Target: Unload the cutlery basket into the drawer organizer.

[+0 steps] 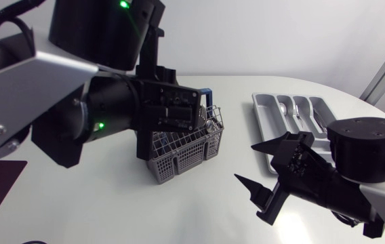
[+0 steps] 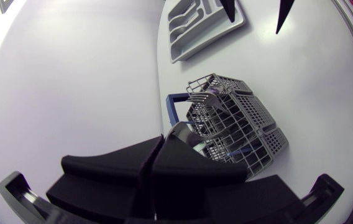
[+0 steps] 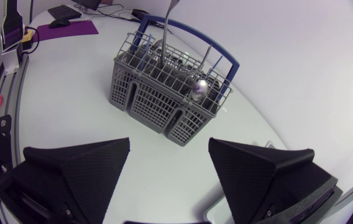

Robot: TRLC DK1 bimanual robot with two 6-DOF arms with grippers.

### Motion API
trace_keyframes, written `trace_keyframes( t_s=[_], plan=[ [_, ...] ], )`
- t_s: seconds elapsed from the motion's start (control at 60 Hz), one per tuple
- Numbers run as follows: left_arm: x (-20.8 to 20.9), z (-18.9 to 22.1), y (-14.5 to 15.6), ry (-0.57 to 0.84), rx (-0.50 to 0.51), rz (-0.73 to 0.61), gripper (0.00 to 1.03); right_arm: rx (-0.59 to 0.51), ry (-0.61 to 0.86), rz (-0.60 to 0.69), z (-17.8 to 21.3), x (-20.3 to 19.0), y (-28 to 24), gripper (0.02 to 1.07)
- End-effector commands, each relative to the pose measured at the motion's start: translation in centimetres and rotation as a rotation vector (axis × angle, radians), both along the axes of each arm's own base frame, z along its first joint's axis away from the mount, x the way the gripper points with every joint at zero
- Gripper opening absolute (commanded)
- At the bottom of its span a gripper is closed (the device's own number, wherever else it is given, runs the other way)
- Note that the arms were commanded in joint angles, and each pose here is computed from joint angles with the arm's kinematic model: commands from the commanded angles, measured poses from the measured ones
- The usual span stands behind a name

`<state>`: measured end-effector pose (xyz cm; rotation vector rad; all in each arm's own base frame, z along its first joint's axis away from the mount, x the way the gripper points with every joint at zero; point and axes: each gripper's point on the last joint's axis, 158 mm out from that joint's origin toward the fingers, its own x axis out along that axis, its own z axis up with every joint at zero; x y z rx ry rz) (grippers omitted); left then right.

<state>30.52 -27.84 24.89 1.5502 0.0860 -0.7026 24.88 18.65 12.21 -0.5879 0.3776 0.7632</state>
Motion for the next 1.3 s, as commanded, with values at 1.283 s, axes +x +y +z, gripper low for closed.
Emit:
trace_keyframes(
  t_s=[1.283],
  plan=[
    [-3.0,2.4,-3.8,-0.19,0.328,-0.308,0.17,0.057,0.159,0.067,-2.2,1.6,7.7,0.93]
  ],
)
